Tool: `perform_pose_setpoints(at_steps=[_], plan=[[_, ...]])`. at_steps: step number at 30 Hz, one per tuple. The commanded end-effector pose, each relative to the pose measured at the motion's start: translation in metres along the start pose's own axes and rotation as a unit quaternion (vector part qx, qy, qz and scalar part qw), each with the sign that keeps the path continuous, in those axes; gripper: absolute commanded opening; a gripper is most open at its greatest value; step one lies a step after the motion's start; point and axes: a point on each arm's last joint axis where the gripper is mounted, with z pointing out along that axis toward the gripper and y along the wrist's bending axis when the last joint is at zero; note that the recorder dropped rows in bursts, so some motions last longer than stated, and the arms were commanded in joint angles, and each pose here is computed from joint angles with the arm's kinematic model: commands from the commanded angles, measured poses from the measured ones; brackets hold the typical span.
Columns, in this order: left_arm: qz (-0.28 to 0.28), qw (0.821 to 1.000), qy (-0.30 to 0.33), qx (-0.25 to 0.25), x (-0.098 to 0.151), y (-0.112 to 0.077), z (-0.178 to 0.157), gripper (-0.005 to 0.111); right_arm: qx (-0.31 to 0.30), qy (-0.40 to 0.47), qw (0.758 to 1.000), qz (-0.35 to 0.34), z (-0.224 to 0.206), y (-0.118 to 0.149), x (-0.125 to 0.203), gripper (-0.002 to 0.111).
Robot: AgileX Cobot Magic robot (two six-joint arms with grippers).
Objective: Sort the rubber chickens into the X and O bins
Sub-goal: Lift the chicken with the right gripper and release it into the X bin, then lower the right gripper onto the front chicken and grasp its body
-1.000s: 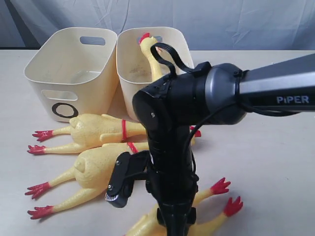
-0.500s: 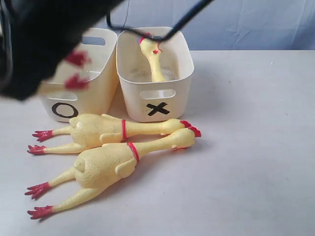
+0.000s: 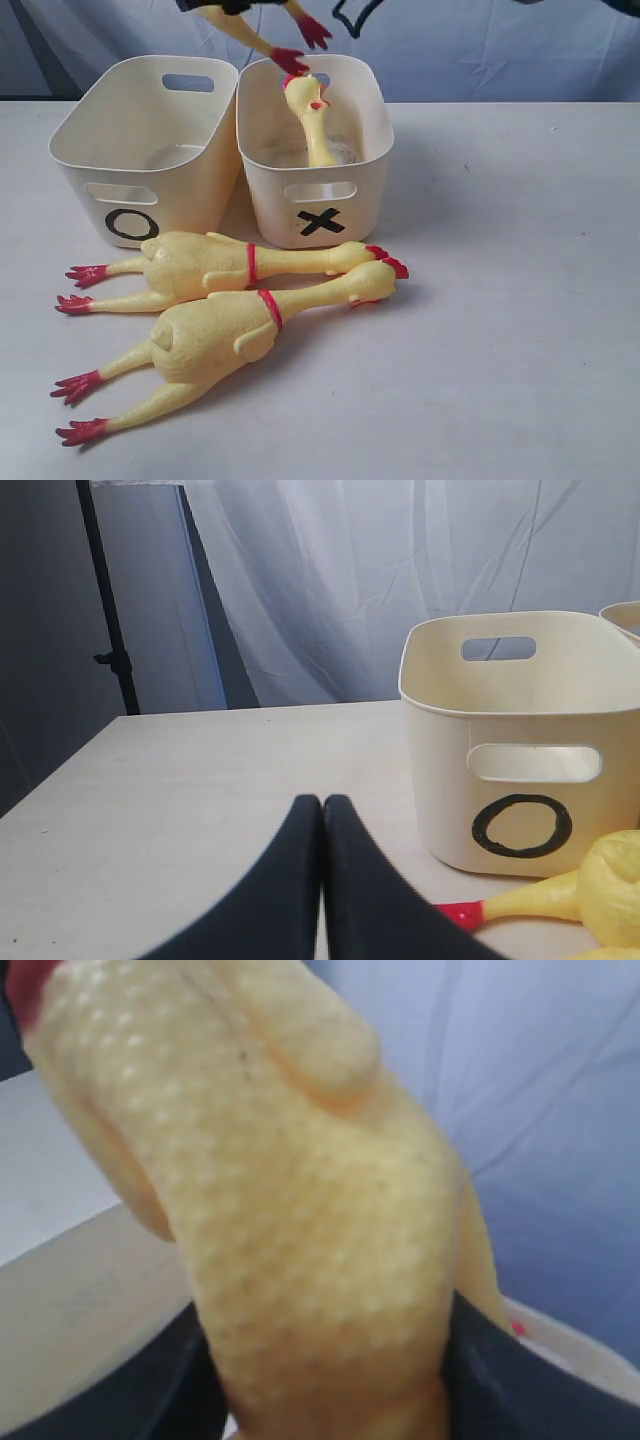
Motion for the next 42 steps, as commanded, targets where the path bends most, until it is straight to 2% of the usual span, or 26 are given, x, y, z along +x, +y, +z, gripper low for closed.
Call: perform_pose_setpoints(at_steps=[1, 6, 8, 10, 12, 16, 20, 22, 24, 27, 34, 38, 42], plan=[[-0.006, 1.0, -0.007, 0.004, -0.001, 0.0, 0.0, 0.0, 0.033, 0.043, 0.994, 0.099, 0.021, -0.032, 0.027, 0.011], [-0.006, 1.0, -0.007, 0.004, -0.001, 0.0, 0.0, 0.0, 0.038, 0.094, 0.985, 0.14, 0.025, -0.04, 0.042, 0.049], [-0.006, 1.0, -0.007, 0.004, -0.001, 0.0, 0.0, 0.0, 0.034, 0.104, 0.983, 0.145, 0.025, -0.037, 0.043, 0.059], [-0.006, 1.0, -0.007, 0.004, -0.001, 0.0, 0.0, 0.0, 0.023, 0.104, 0.981, 0.161, 0.022, -0.032, 0.04, 0.062], [-0.006, 1.0, -0.007, 0.004, -0.001, 0.0, 0.0, 0.0, 0.009, 0.104, 0.983, 0.149, 0.018, -0.025, 0.036, 0.063], [-0.006, 1.0, -0.007, 0.004, -0.001, 0.0, 0.0, 0.0, -0.015, 0.13, 0.989, 0.071, 0.008, -0.013, 0.032, 0.063], [-0.006, 1.0, -0.007, 0.004, -0.001, 0.0, 0.0, 0.0, -0.045, 0.187, 0.981, 0.008, -0.002, -0.002, 0.037, 0.063], [-0.006, 1.0, -0.007, 0.004, -0.001, 0.0, 0.0, 0.0, -0.087, 0.236, 0.965, -0.067, -0.006, 0.011, 0.046, 0.063], [-0.006, 1.0, -0.007, 0.004, -0.001, 0.0, 0.0, 0.0, -0.153, 0.285, 0.933, -0.155, -0.014, 0.027, 0.055, 0.063], [-0.006, 1.0, -0.007, 0.004, -0.001, 0.0, 0.0, 0.0, -0.221, 0.335, 0.887, -0.227, -0.02, 0.051, 0.068, 0.063], [-0.006, 1.0, -0.007, 0.004, -0.001, 0.0, 0.0, 0.0, -0.277, 0.353, 0.845, -0.29, -0.011, 0.105, 0.088, 0.063], [-0.006, 1.0, -0.007, 0.004, -0.001, 0.0, 0.0, 0.0, -0.317, 0.36, 0.807, -0.344, 0.003, 0.135, 0.113, 0.063], [-0.006, 1.0, -0.007, 0.004, -0.001, 0.0, 0.0, 0.0, -0.335, 0.387, 0.783, -0.354, 0.014, 0.154, 0.139, 0.075]])
